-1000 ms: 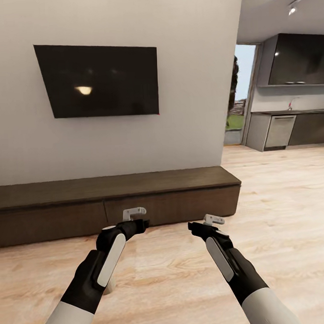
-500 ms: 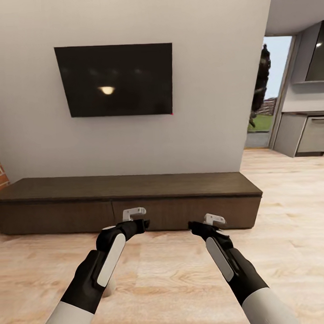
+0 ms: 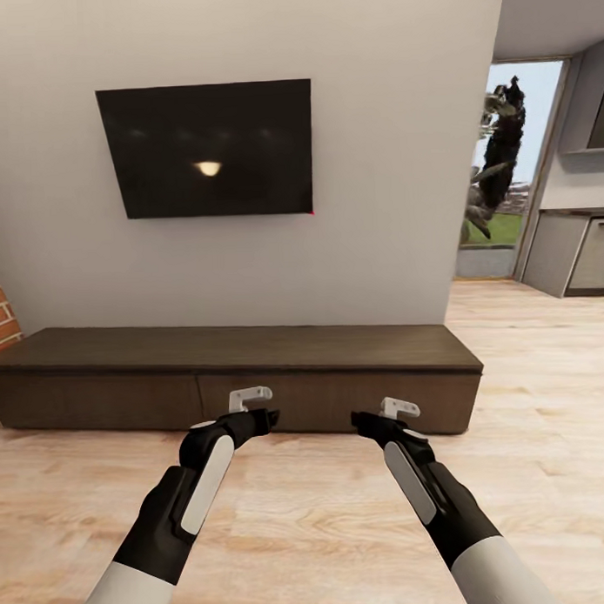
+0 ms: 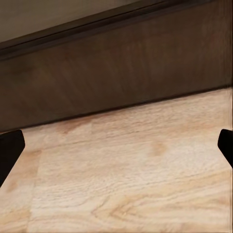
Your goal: Place each of the two pumpkins and all three candles from the living room inside a cabinet in the living room (use any cabinet), then make sure every cabinet is closed, and position the cauldron so it is next to a table in the living room.
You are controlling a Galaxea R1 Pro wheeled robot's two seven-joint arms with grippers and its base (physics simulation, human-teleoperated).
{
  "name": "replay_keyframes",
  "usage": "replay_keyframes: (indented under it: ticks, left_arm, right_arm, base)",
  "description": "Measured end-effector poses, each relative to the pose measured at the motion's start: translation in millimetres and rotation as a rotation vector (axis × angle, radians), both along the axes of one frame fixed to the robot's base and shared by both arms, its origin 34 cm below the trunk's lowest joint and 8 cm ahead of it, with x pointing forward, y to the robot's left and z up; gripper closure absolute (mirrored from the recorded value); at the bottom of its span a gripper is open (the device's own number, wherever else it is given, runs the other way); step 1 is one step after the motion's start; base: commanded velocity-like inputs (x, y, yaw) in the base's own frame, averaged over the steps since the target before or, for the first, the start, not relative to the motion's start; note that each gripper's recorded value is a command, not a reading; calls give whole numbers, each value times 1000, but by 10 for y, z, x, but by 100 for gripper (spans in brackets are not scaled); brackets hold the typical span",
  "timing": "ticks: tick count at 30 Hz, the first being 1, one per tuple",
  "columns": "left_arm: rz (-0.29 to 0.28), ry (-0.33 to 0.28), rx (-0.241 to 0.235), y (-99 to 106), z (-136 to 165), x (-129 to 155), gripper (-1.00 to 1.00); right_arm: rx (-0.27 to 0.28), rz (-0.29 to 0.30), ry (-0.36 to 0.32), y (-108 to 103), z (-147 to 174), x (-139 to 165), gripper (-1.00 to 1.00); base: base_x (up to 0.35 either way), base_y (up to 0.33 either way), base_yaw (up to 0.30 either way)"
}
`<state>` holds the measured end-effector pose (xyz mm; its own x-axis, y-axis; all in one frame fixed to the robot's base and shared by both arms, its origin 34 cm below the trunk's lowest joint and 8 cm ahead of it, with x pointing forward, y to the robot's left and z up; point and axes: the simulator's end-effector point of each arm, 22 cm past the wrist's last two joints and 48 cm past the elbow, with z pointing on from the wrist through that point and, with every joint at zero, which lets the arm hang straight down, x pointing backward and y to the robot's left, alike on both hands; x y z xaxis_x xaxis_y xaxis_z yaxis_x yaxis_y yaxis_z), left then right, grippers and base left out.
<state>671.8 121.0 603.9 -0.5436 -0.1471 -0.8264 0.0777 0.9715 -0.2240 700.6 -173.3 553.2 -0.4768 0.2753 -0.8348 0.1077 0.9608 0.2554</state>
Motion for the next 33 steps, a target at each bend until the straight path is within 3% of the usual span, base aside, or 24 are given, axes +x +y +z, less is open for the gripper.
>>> replay_keyframes:
  ticks: [10, 19, 27, 33]
  left_arm:
    - [1, 2, -1, 9, -13, 4, -100]
    - [6, 2, -3, 37, -14, 11, -100]
    - [8, -1, -4, 44, -4, 16, -100]
    - [3, -5, -5, 25, 3, 15, -100]
  right_arm:
    - [3, 2, 2, 7, -9, 0, -100]
    - [-5, 5, 1, 5, -13, 1, -100]
    - [16, 9, -84, 46, 379, 70, -100]
    - [23, 7, -108, 58, 491, 84, -100]
  base:
    - [141, -106, -167]
    - [174, -3, -32]
    - [179, -8, -1]
    - [7, -1, 0]
